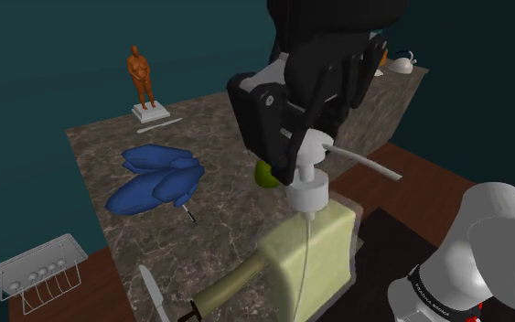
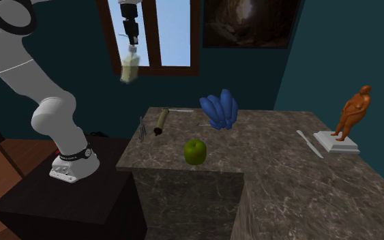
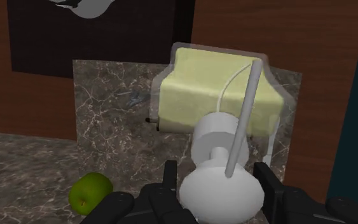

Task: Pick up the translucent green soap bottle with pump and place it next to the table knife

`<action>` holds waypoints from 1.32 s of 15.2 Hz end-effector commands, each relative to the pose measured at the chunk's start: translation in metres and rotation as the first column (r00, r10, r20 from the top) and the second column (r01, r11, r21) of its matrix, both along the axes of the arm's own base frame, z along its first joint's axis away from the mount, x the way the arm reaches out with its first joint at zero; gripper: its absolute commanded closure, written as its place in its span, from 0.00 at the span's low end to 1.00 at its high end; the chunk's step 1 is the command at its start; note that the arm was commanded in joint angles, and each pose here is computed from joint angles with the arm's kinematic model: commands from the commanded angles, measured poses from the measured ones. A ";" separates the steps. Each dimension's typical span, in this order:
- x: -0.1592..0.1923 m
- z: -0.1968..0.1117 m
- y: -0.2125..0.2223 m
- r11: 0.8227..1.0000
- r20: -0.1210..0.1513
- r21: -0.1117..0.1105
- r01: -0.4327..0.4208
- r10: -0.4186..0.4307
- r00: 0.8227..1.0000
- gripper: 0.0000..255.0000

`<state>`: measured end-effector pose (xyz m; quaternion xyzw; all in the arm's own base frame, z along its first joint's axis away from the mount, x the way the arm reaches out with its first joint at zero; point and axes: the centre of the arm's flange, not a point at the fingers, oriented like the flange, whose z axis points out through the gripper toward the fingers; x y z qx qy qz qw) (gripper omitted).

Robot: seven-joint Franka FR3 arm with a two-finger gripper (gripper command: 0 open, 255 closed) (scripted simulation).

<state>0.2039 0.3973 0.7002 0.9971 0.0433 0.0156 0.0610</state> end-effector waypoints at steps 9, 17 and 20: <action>-0.001 -0.052 -0.001 1.000 0.000 0.001 0.000 0.000 1.000 1.00; -0.001 -0.095 -0.001 1.000 0.000 0.001 0.000 0.000 1.000 1.00; -0.001 -0.110 -0.001 1.000 0.000 0.001 0.000 0.000 1.000 1.00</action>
